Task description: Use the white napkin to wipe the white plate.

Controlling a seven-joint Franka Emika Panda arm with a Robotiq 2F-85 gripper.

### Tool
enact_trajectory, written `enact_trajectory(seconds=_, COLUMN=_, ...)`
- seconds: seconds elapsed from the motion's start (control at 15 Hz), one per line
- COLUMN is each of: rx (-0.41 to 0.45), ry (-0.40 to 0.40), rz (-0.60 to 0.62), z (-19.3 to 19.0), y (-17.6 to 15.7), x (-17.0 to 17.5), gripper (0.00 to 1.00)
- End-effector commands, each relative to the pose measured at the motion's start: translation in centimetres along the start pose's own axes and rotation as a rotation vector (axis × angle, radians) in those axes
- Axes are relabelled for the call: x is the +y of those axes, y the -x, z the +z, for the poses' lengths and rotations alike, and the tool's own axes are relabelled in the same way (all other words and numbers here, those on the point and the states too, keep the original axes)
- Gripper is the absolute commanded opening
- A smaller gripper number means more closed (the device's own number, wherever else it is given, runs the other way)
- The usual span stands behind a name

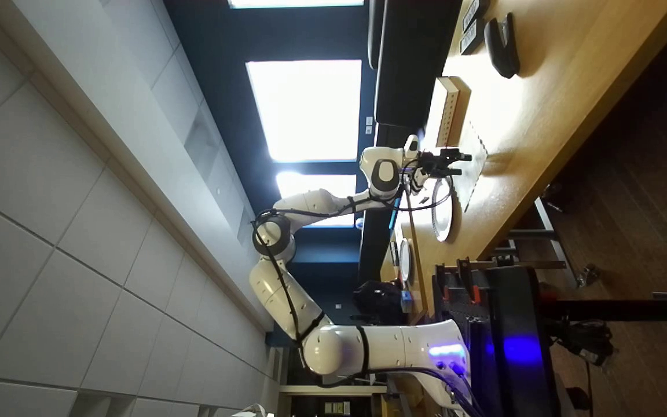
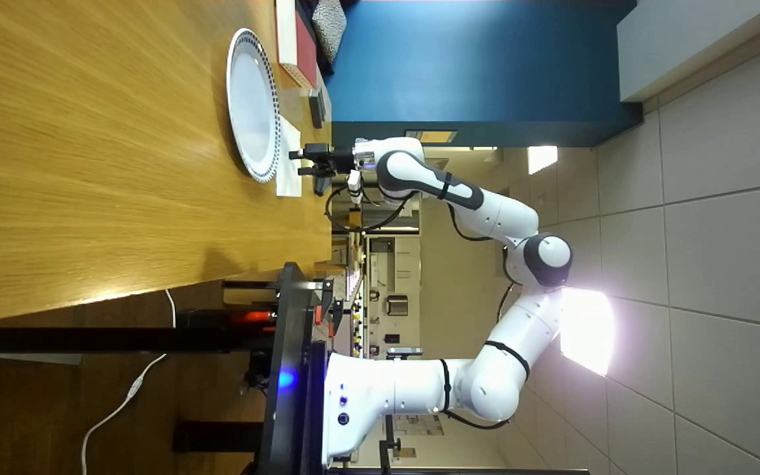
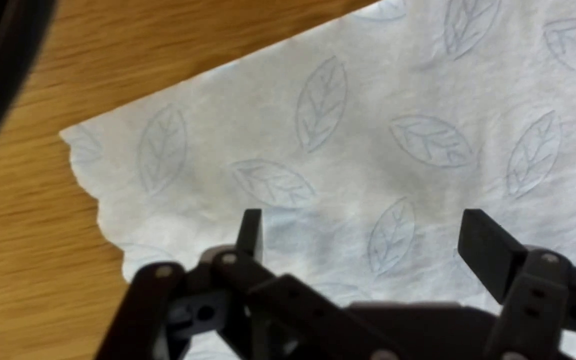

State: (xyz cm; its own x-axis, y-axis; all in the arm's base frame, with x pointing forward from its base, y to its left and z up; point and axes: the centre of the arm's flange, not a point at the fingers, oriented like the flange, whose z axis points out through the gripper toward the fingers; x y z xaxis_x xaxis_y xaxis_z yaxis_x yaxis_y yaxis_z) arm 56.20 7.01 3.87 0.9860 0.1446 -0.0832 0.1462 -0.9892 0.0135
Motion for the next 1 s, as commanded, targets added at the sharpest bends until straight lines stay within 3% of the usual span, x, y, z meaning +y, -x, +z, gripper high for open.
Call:
enact_trajectory(seconds=0.0, rx=-0.013, ry=-0.012, rz=0.019, z=-1.1, y=-1.8, x=1.3, gripper=1.00)
enact_trajectory(seconds=0.07, rx=-0.017, ry=-0.014, rz=0.025, z=-0.9, y=-2.0, x=1.7, gripper=0.75)
enact_trajectory(seconds=0.2, rx=-0.014, ry=-0.014, rz=0.036, z=-1.0, y=-2.4, x=2.4, gripper=0.66)
enact_trajectory(seconds=0.73, rx=0.003, ry=-0.006, rz=0.063, z=-2.2, y=-3.6, x=4.5, gripper=0.05)
enact_trajectory(seconds=0.8, rx=0.003, ry=-0.007, rz=0.064, z=-2.2, y=-3.6, x=4.6, gripper=0.00)
enact_trajectory(seconds=0.93, rx=0.002, ry=-0.008, rz=0.067, z=-2.4, y=-3.6, x=4.9, gripper=0.00)
